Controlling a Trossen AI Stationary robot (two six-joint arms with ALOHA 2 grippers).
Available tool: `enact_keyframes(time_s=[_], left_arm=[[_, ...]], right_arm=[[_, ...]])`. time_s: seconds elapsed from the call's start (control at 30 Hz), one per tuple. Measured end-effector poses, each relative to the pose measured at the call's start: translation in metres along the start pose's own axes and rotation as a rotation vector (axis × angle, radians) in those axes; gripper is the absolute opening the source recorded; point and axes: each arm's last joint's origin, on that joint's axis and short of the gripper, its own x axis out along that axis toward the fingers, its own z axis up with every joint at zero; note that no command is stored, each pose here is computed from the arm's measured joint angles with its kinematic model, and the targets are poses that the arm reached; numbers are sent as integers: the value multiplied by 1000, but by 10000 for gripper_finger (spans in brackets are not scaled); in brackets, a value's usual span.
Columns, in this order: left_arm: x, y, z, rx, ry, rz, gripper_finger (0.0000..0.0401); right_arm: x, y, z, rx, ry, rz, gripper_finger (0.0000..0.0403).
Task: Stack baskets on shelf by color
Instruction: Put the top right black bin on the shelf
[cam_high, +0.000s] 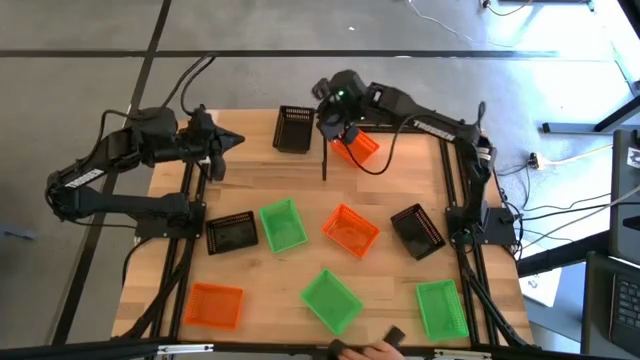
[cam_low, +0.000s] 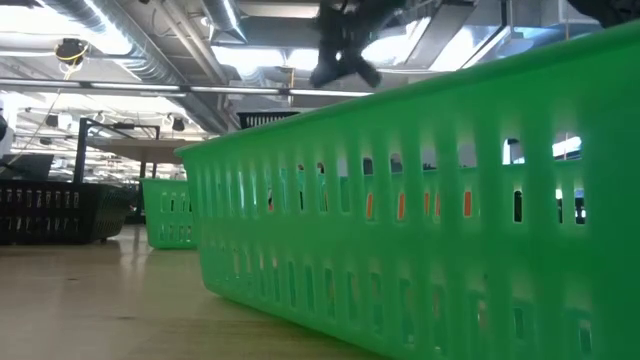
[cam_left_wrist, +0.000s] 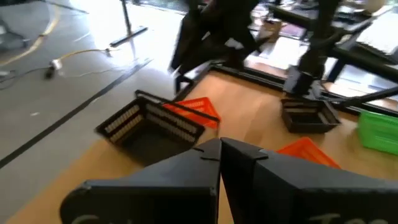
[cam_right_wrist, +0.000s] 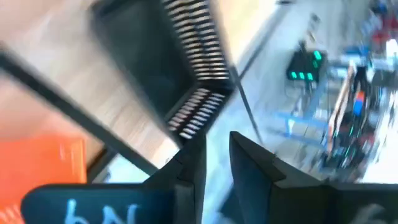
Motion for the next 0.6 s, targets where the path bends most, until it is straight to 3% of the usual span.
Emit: enact_keyframes(time_s=[0.2, 0.37, 0.6], left_arm=[[16, 11, -10, -53, 127, 222, 0], [40, 18, -15, -68, 223, 275, 0], [85, 39, -30, -87, 434, 272, 0]], right_arm=[[-57, -28, 2, 361, -45, -107, 74], [-102, -42, 5, 542, -95, -154, 63], [-145, -39, 7, 805, -116, -105, 6]])
